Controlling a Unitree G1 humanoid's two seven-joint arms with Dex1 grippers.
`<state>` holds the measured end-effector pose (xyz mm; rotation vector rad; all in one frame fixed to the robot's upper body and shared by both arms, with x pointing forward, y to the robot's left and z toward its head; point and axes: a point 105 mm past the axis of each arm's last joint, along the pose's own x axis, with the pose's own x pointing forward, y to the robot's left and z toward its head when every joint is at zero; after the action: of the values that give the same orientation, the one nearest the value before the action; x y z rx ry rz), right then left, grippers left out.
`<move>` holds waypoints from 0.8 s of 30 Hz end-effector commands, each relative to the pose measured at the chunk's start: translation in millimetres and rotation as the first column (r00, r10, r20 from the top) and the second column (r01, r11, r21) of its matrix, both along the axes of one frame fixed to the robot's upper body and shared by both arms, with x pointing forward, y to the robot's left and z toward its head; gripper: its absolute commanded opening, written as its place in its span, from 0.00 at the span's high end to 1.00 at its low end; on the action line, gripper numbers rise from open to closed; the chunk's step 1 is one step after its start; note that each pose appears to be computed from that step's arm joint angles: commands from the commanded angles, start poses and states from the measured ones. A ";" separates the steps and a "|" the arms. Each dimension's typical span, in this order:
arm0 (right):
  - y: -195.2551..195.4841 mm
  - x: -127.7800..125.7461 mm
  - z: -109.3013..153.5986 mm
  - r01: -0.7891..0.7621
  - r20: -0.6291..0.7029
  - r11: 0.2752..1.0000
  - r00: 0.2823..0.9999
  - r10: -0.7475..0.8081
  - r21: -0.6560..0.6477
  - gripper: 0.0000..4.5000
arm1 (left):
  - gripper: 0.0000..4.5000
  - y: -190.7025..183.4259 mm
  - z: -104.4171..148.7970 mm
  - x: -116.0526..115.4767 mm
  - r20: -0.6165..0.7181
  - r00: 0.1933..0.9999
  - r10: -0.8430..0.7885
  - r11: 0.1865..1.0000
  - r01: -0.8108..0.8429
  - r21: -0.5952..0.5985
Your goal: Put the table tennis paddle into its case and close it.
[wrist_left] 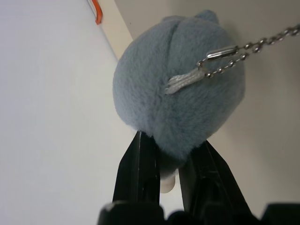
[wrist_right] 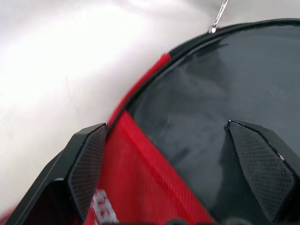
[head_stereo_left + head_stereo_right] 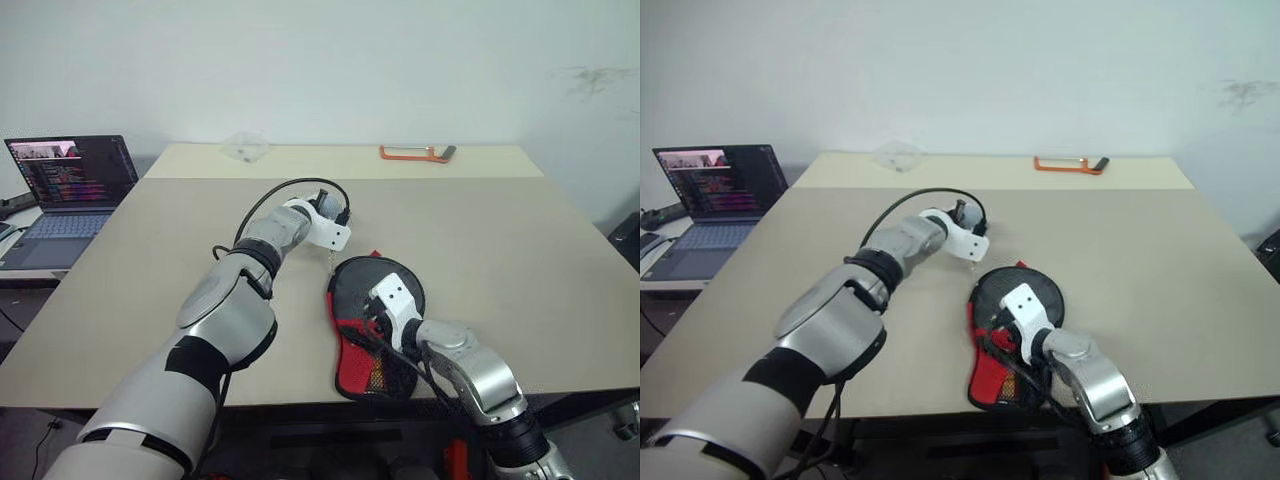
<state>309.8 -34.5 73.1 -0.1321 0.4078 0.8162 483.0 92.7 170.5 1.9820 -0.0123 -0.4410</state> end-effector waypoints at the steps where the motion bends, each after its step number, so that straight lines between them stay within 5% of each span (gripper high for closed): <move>1: -6.0 -6.8 -38.4 0.017 -0.183 0.999 0.983 -0.023 -0.037 0.00 | 0.94 -9.7 9.5 0.5 0.021 1.000 -0.021 0.999 0.022 -0.042; 9: -13.0 4.1 -38.8 0.072 -0.145 0.995 0.986 -0.080 -0.062 0.00 | 0.94 -13.8 2.6 -1.7 -0.002 0.999 -0.038 0.998 0.038 -0.056; 16: -37.2 18.6 -52.9 0.169 -0.059 0.963 0.981 -0.185 -0.208 0.00 | 0.94 -26.1 11.6 -1.6 0.021 0.998 -0.057 0.996 0.058 -0.069; 24: -52.0 6.6 -74.9 0.154 -0.117 0.950 0.974 -0.192 -0.273 0.00 | 0.94 -40.4 15.0 -3.3 0.029 0.996 -0.080 0.992 0.082 -0.100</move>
<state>336.1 -47.4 69.7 -0.2397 0.3584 0.6976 476.5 62.2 158.7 1.9091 -0.0511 -0.5146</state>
